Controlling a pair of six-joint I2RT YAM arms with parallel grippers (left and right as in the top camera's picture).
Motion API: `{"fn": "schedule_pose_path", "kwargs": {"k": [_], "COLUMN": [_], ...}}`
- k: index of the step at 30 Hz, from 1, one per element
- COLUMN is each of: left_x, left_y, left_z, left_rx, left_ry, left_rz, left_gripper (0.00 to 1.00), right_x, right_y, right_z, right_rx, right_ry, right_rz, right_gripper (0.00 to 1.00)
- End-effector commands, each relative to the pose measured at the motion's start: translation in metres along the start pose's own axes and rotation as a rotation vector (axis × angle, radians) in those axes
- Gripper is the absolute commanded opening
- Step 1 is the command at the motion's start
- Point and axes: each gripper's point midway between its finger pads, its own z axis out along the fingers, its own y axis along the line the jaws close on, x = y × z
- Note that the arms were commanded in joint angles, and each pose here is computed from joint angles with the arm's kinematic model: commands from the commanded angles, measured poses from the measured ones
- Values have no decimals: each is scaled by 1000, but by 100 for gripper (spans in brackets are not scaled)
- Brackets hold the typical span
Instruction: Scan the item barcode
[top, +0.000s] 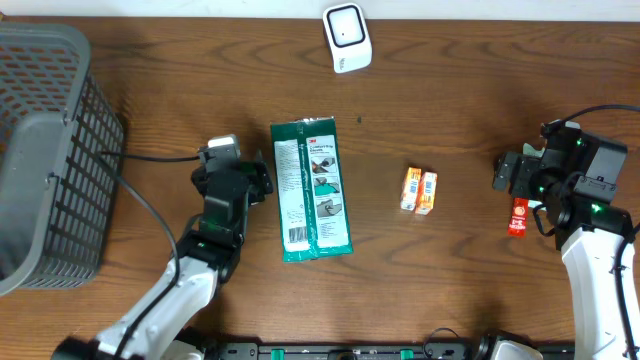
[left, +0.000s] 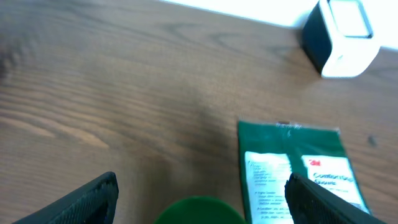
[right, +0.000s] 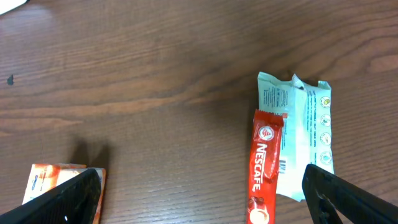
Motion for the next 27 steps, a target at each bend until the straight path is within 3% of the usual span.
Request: {"fn": "schedule_pose_path", "kwargs": {"k": [1,7,14,18,21,23,25,27], "left_x": [-32,-61,-96,-97,-91,-83,-72,-58], "left_y": [-2,9,28,1,10,19,26,32], "left_z": [-20,-48,-76,-78,-67,-57,-45,-33], "left_rx": [12,-40,-118,68,34,-2,-26,-46], "left_ry": [-65,-42,172,273,308,342,388,445], "left_rz": [-12,4,78,144,138,135,129,128], "left_gripper": [86,86,86,85,86,93,93,63], "right_x": [-9,-9,-9,-9,-9,-9,-9,-9], "right_y": [1,1,1,1,1,1,1,1], "right_z": [-5,-5,-5,-5,-5,-5,-5,-5], "right_rx": [-6,-6,-6,-6,-6,-6,-6,-6], "right_ry": [-25,-25,-25,-25,-25,-25,-25,-25], "right_rz": [8,8,8,8,8,8,8,8], "right_gripper": [99,99,99,99,99,99,99,99]}}
